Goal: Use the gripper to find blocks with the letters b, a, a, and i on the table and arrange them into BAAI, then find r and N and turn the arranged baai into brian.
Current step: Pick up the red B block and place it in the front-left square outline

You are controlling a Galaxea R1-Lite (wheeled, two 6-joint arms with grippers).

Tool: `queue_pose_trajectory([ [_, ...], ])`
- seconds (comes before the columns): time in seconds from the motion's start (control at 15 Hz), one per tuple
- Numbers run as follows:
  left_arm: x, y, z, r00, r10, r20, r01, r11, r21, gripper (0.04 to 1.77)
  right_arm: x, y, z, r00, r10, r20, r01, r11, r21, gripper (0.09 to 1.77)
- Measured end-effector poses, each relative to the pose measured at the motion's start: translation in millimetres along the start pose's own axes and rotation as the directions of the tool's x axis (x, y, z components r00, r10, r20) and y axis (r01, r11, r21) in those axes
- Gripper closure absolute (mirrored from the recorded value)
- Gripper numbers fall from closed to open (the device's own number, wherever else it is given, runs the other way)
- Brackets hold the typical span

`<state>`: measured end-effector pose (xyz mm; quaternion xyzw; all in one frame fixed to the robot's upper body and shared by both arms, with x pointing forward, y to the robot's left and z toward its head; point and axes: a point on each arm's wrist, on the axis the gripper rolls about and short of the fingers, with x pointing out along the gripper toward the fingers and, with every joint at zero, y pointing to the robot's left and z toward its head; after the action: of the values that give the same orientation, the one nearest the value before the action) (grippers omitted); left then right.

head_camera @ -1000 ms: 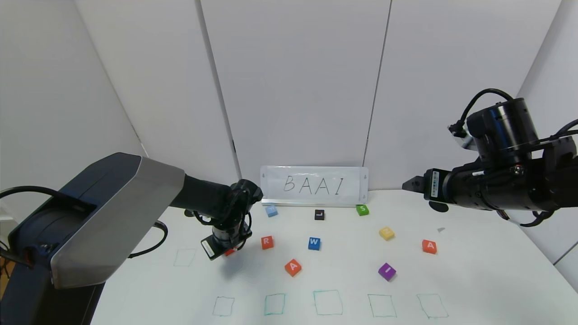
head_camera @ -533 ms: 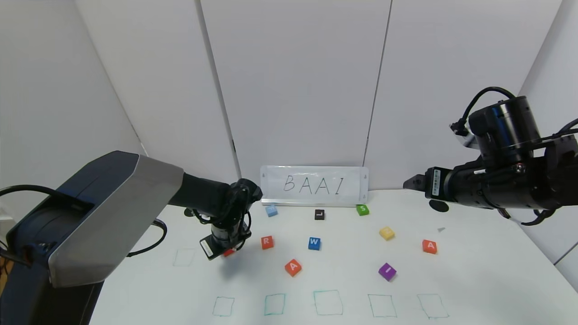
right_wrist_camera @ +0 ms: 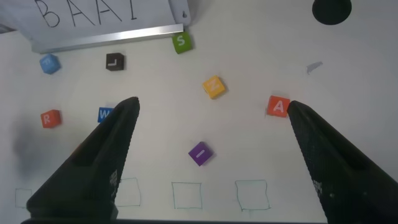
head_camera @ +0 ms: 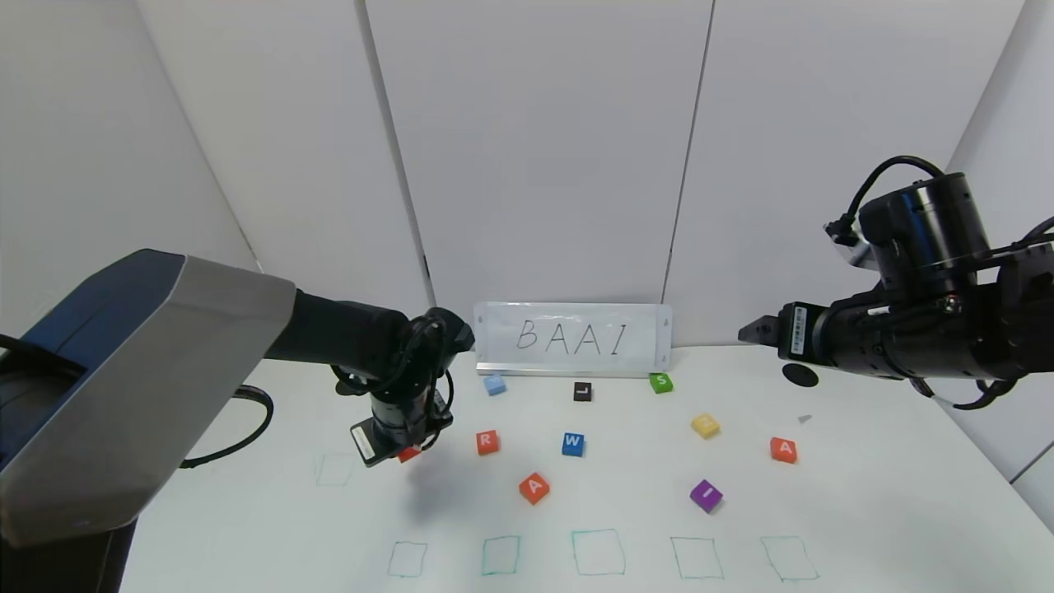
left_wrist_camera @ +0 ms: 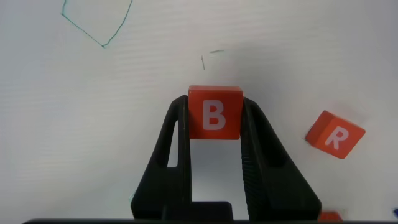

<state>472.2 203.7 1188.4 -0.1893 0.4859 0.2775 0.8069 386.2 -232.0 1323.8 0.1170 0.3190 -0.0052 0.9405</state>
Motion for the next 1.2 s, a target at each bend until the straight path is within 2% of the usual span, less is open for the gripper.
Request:
queue_pose_trajectory([
  [0.4,-31.2,22.7,-0.8,0.999,-0.039,0.021,0.036,0.993,0.113,1.29,-0.1,-1.1,0.6,1.0,-0.003,0.002,0.003,1.0,0.003,0.15],
  [0.6,-36.6,36.1,-9.9,0.995,-0.098,0.025,0.092,0.978,0.188,1.29,0.1,-1.1,0.6,1.0,-0.004,0.002,0.004,1.0,0.002,0.15],
  [0.73,-39.6,47.8,-17.5,0.988,-0.155,0.022,0.145,0.958,0.246,1.29,0.4,-1.1,0.5,1.0,-0.004,0.001,0.004,1.0,0.003,0.15],
  [0.93,-45.7,65.6,-27.8,0.972,-0.236,0.014,0.216,0.911,0.352,1.29,0.6,-0.9,0.3,1.0,-0.004,0.0,0.004,1.0,0.002,0.15],
  [1.13,-54.2,84.3,-36.4,0.939,-0.34,-0.042,0.32,0.827,0.463,1.29,0.8,-1.0,0.2,1.0,-0.005,0.0,0.005,1.0,0.002,0.15],
  [1.2,-55.2,89.0,-38.5,0.932,-0.359,-0.043,0.335,0.813,0.477,1.29,1.2,-1.1,0.0,1.0,-0.007,0.0,0.007,1.0,0.002,0.15],
])
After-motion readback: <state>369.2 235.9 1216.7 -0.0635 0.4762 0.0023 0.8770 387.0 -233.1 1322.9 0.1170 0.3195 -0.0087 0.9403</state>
